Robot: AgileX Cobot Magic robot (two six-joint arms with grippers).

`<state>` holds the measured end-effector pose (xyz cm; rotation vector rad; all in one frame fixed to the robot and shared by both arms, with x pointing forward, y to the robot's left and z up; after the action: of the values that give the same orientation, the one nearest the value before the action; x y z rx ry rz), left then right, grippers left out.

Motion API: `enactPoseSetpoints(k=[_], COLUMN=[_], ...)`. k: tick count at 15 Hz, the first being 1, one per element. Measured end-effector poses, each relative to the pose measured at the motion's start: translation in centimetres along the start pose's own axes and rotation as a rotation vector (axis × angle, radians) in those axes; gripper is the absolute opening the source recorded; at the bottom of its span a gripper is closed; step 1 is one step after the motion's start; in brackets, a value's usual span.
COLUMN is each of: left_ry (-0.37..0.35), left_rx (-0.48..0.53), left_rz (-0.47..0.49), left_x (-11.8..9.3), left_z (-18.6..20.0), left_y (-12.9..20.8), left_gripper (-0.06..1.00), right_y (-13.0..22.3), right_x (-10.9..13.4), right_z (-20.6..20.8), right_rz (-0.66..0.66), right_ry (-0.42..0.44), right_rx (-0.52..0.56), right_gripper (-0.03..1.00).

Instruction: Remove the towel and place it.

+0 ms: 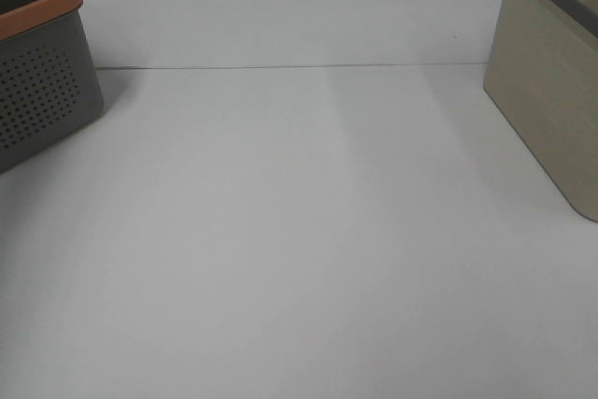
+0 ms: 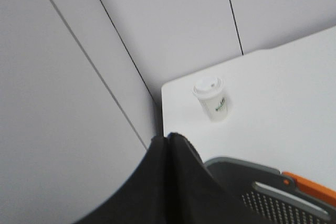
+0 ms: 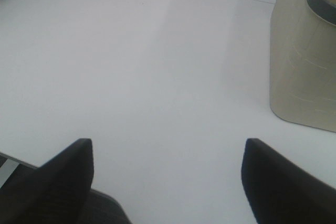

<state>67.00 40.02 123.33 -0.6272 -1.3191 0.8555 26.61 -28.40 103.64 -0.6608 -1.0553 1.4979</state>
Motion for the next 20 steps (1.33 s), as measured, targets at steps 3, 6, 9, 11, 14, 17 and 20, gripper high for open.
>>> enactPoseSetpoints(k=[3,6,9,11,14,17,20], left_ry=[-0.079,-0.142,-0.172,-0.152,-0.052,0.043,0.152], left_rx=[-0.159,-0.297,-0.421,-0.463,-0.526,-0.545,-0.423], left_rz=[-0.015,-0.023,-0.026,-0.024,-0.082,-0.151,-0.211], left_x=[-0.5,-0.2,-0.3,-1.2,-6.0,-10.2,-14.2], left_z=[0.9,2.4,4.5,5.1,5.7,6.4,5.8], left_y=[-4.8,-9.1,-13.2,-14.7,-17.6,-19.5,-19.0], left_gripper=[0.00,0.00,0.00,0.00,0.00,0.00,0.00], right_y=[0.0,0.0,0.0,0.0,0.0,0.0,0.0], right_x=[0.0,0.0,0.0,0.0,0.0,0.0,0.0], right_z=[0.0,0.0,0.0,0.0,0.0,0.0,0.0], right_rz=[0.000,0.000,0.000,0.000,0.000,0.000,0.000], right_ry=[0.000,0.000,0.000,0.000,0.000,0.000,0.000], right_rx=[0.000,0.000,0.000,0.000,0.000,0.000,0.000], right_gripper=[0.76,0.76,0.76,0.76,0.76,0.76,0.76])
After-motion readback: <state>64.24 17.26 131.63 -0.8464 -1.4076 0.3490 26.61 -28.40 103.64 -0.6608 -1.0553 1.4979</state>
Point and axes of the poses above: a point on each arm's last joint axis where the gripper is mounted, z pointing back along that axis away from the gripper, x along the wrist's bending axis when the last joint is at zero, y = z × x, the point moved 4 cm from there along -z, pointing out along that axis toward the gripper, and after that the axes turned 13 degrees about -z, right-handed, at the moved point
